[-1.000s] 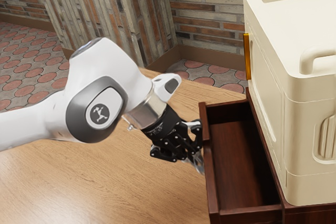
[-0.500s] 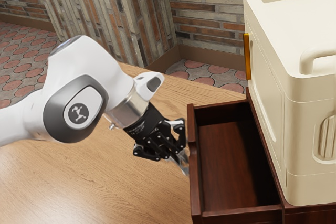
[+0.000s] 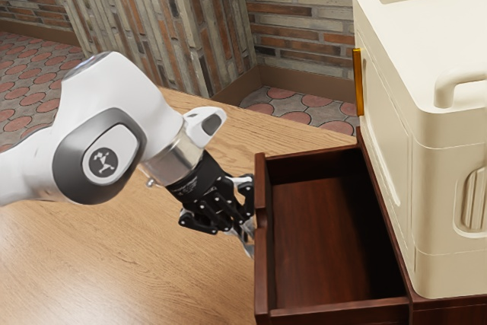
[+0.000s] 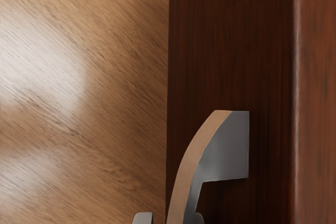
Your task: Pull the drawer handle with one arm to open the drawer
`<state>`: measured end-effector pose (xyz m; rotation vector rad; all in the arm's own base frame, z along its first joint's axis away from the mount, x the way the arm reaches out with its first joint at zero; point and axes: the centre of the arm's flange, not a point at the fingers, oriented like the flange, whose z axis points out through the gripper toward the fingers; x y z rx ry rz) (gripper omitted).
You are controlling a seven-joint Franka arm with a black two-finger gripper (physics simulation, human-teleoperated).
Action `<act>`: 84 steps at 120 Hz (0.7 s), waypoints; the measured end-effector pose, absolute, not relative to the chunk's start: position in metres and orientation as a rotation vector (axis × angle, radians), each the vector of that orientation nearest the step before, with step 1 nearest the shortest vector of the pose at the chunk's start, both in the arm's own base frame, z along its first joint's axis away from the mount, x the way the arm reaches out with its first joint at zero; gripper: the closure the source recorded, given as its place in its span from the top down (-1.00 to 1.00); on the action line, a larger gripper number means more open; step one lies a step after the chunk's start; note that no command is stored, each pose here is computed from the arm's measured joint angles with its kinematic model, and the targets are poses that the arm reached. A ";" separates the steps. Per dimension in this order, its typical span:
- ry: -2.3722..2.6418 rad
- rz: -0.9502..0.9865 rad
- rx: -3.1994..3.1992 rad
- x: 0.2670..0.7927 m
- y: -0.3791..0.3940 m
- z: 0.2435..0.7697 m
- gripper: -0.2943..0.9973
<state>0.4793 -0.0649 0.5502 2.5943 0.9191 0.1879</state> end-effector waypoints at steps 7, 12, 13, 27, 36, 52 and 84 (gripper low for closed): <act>0.918 0.187 2.597 0.479 -0.065 0.550 -0.55; 0.918 0.187 2.598 0.478 -0.064 0.551 -0.55; 0.919 0.187 2.597 0.478 -0.063 0.552 -0.54; 0.926 0.183 2.595 0.476 -0.058 0.554 -0.53; 0.925 0.187 2.593 0.474 -0.057 0.558 -0.51; 0.934 0.211 2.578 0.465 -0.042 0.575 -0.44; 0.958 0.344 2.640 0.451 0.017 0.649 0.26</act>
